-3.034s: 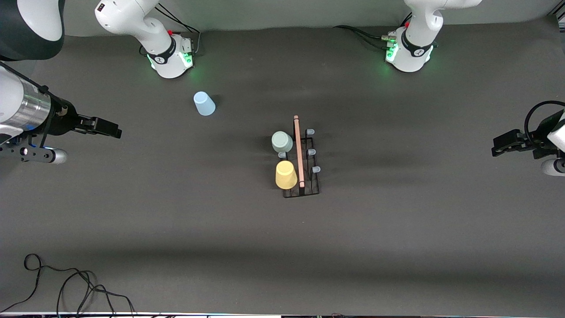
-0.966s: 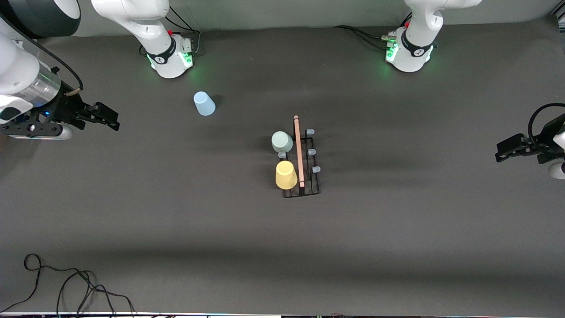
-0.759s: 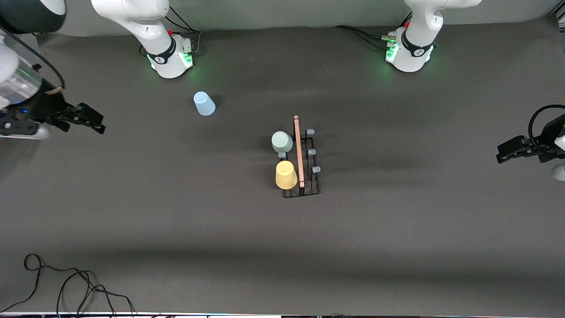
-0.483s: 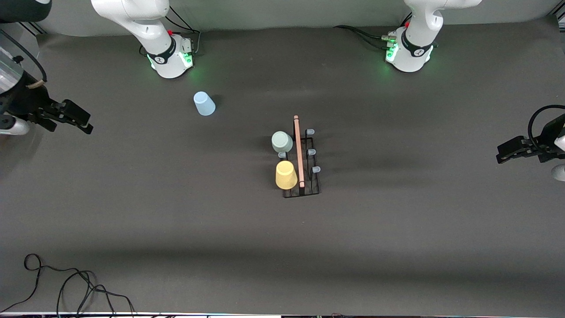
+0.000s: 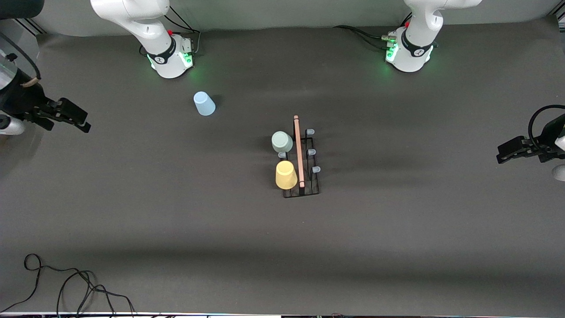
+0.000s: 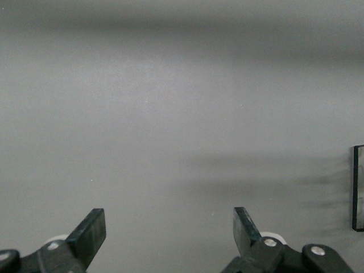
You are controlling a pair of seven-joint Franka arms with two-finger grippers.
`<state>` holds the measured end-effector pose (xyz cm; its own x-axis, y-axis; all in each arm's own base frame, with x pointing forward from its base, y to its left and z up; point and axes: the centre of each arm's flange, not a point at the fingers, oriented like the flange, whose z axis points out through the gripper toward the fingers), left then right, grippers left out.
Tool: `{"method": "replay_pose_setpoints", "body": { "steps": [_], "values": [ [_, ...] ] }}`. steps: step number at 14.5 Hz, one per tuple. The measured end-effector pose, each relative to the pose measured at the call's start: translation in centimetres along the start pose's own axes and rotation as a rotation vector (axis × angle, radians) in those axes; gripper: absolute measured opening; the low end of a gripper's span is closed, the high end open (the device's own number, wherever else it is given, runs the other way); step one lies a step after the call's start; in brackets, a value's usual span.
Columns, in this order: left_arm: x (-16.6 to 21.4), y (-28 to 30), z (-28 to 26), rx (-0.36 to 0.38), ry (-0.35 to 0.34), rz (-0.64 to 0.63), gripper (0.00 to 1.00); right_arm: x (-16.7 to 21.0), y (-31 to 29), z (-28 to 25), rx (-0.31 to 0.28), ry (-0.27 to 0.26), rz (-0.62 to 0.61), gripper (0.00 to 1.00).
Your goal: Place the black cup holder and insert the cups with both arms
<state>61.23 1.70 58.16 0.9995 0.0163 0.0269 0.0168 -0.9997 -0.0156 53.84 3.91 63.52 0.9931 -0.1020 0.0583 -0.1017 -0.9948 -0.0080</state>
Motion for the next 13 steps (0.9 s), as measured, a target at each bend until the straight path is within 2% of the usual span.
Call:
{"method": "replay_pose_setpoints", "body": {
  "steps": [4, 13],
  "values": [
    [0.0, 0.0, 0.0, 0.0, 0.0, -0.001, 1.0, 0.7, -0.1, 0.7, -0.006, -0.041, -0.001, 1.0],
    [-0.1, 0.3, 0.1, -0.001, -0.011, 0.003, 1.0, 1.8, -0.1, 0.9, -0.008, -0.053, 0.004, 1.0]
  ]
}}
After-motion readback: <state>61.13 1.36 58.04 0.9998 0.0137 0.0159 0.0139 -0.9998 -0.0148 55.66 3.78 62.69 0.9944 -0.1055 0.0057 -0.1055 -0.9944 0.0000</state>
